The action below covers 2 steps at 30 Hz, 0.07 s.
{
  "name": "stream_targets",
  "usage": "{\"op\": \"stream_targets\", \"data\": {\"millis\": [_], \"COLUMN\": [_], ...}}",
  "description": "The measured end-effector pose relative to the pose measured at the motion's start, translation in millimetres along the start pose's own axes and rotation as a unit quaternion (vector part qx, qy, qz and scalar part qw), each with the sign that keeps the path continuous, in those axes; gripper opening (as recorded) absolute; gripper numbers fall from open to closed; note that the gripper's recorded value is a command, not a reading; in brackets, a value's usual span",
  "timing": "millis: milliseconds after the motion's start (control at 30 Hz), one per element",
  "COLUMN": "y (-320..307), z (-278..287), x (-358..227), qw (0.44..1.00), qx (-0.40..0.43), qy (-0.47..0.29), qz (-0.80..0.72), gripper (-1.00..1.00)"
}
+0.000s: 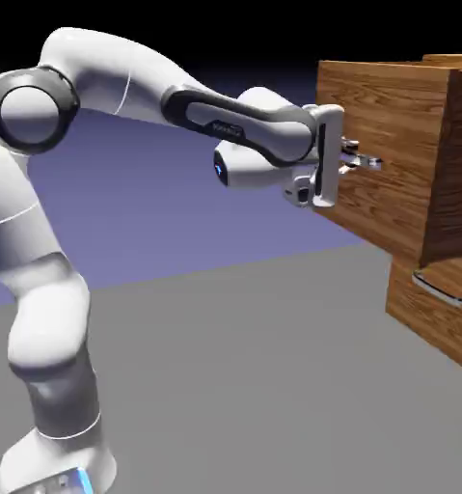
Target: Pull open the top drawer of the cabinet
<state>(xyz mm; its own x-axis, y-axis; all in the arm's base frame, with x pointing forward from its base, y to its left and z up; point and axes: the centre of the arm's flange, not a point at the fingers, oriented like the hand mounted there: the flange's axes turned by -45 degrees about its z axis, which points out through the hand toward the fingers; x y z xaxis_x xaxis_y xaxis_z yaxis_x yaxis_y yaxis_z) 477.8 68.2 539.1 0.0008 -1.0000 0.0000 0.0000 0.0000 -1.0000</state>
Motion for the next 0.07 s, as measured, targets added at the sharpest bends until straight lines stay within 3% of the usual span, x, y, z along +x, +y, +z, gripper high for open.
{"op": "stream_targets", "data": {"millis": [67], "y": [-0.6], "z": [-11.5], "x": [-0.3], "qw": [1.000], "qx": [0.000], "qy": [0.000], "qz": [0.000], "gripper": [1.00]}}
